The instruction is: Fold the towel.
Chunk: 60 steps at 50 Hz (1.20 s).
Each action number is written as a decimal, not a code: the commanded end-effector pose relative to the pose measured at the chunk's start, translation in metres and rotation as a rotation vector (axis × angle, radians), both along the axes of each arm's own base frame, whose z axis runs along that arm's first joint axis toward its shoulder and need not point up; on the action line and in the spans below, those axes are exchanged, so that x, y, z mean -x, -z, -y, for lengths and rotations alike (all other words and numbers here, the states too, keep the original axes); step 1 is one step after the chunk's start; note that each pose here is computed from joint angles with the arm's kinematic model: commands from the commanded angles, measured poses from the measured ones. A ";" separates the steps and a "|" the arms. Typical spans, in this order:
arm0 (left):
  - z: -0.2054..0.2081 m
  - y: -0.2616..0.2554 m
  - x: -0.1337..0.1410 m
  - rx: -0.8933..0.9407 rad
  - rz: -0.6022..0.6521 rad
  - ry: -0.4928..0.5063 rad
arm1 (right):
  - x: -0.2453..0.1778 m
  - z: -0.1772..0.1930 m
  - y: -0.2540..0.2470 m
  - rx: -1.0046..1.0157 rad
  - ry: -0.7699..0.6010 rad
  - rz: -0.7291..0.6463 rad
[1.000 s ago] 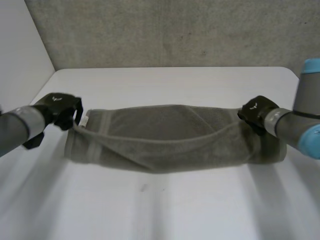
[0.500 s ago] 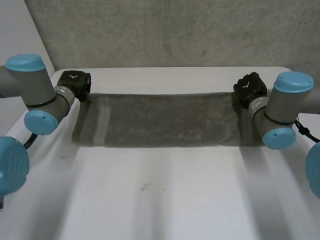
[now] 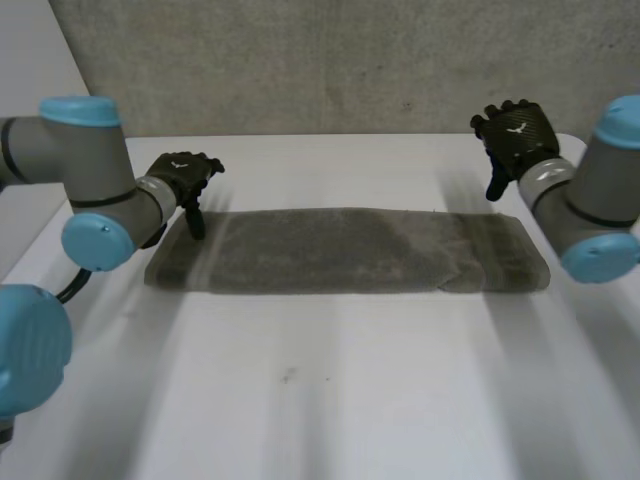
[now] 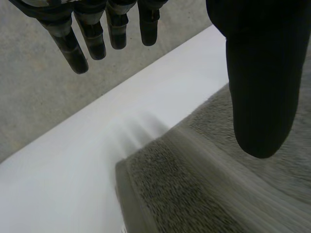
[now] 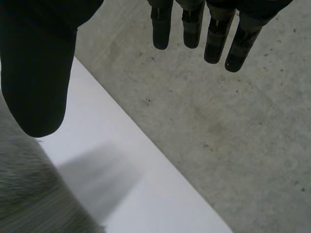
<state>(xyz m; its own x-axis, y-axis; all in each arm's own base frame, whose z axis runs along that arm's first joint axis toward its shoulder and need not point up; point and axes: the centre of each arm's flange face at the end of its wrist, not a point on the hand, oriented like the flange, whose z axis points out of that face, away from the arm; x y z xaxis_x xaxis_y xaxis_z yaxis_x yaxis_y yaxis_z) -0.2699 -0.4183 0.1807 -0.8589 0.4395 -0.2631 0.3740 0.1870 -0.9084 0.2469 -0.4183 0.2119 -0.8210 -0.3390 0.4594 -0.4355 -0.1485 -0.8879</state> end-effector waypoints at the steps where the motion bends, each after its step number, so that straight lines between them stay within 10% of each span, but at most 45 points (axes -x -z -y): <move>1: -0.030 -0.036 -0.020 -0.012 -0.066 -0.026 | 0.042 -0.034 -0.006 -0.199 0.017 0.002; 21: -0.116 -0.058 -0.037 0.262 -0.174 0.054 | 0.077 -0.052 0.057 -0.499 0.082 -0.030; 41: -0.141 -0.036 -0.039 0.238 -0.175 0.064 | 0.091 -0.024 0.096 -0.353 0.097 -0.147; 60: -0.149 -0.047 -0.044 0.268 -0.180 0.058 | 0.174 0.021 0.031 -0.110 0.340 -0.414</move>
